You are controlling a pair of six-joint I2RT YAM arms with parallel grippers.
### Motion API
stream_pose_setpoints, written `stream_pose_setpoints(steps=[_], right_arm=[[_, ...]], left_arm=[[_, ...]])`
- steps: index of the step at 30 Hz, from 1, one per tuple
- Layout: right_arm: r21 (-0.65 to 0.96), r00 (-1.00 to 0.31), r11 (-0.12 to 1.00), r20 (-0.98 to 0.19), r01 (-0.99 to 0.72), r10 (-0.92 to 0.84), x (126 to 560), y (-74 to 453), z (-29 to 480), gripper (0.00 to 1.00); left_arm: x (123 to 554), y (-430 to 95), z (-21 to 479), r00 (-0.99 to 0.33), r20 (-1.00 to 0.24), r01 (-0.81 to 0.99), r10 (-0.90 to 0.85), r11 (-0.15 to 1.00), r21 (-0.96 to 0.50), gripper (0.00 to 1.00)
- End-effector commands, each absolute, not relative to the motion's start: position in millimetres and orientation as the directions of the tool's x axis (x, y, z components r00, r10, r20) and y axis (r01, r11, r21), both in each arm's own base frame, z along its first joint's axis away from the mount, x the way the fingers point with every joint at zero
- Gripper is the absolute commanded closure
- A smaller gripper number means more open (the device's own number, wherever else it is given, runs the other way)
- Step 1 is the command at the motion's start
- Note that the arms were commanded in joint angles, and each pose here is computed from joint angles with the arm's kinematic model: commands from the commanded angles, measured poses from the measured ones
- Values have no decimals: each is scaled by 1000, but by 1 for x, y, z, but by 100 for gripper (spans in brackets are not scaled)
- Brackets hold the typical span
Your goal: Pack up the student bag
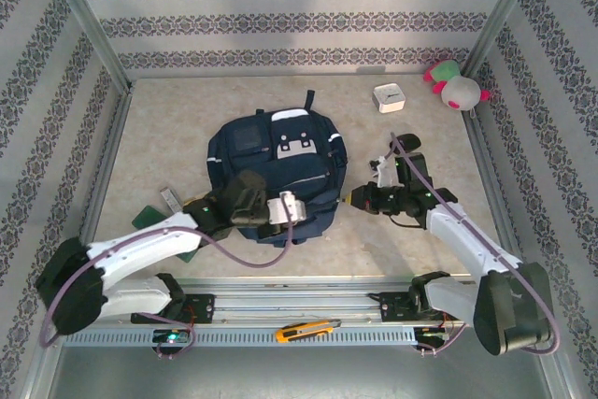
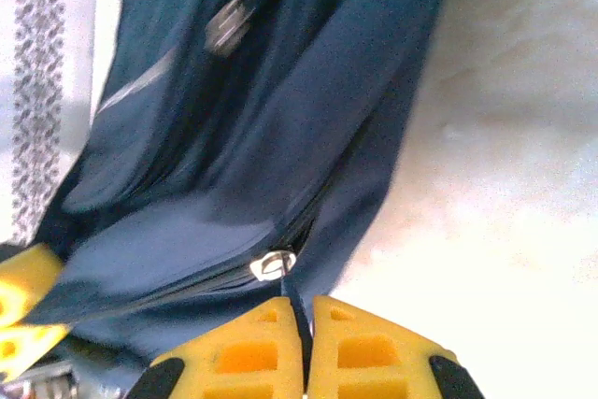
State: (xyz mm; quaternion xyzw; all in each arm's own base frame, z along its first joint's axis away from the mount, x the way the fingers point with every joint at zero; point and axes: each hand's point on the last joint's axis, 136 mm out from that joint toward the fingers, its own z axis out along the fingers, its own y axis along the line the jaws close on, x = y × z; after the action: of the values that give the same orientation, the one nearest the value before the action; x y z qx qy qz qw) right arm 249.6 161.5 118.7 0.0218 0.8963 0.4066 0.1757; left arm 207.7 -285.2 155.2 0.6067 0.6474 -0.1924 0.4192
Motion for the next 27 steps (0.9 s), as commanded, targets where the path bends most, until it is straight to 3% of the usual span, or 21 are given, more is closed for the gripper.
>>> stream_pose_setpoints(steps=[1, 8, 22, 27], right_arm=[[638, -890, 770, -341, 16, 302, 284, 125, 97, 100], [648, -875, 762, -374, -8, 309, 300, 131, 95, 100], [652, -722, 735, -418, 184, 551, 386, 106, 66, 100], [655, -690, 724, -422, 216, 588, 399, 101, 60, 100]], left_arm=[[187, -279, 172, 170, -807, 954, 566, 110, 277, 100], [184, -277, 179, 168, -819, 955, 548, 116, 274, 100], [156, -283, 235, 242, -906, 958, 348, 61, 280, 100], [161, -277, 242, 259, -900, 942, 349, 116, 316, 100]])
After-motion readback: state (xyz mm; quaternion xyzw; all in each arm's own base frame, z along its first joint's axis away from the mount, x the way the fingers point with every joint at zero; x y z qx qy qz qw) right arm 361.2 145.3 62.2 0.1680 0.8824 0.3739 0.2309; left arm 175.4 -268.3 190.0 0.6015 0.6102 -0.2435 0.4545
